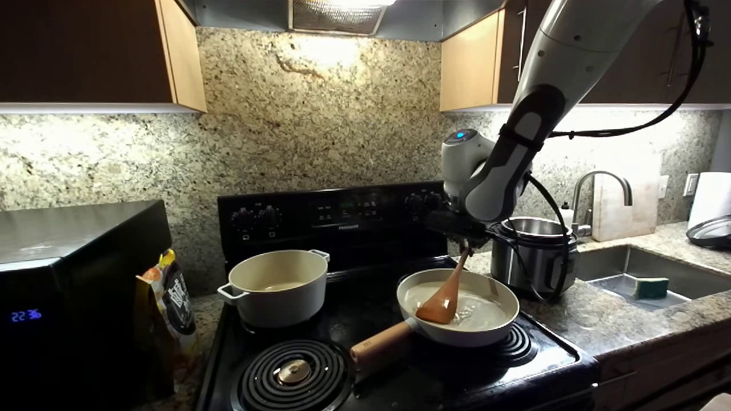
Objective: Stir the water in the pan using the wooden soon
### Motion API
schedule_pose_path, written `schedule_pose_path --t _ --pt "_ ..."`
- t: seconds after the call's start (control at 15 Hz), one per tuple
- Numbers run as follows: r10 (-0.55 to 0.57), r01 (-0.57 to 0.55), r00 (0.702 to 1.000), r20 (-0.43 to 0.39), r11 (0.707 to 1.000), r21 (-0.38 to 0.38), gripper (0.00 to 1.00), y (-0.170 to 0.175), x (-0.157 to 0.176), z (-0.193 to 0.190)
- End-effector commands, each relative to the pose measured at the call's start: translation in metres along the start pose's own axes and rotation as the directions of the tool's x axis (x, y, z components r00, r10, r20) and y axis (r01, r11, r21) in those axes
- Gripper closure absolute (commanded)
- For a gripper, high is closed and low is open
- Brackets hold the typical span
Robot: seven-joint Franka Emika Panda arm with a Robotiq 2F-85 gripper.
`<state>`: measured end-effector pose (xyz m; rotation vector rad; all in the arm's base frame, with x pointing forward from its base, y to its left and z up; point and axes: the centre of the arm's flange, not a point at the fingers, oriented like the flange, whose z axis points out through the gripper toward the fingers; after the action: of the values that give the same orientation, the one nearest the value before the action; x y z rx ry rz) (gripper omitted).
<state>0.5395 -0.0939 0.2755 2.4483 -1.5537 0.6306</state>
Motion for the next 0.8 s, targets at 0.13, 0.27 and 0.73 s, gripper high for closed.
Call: schedule_pose_path --t 0.13,0.27,0.73 --pt "0.096 -0.096 0.995 -0.034 0.995 -0.018 0.95 0.044 0.033 -0.004" --pt "0.107 -0.108 0.993 -0.051 0.994 -0.025 0.95 0.054 0.046 -0.003" --pt "-0.029 0.029 1.0 0.004 0.999 -0.025 0.95 0.003 0.0 0.016"
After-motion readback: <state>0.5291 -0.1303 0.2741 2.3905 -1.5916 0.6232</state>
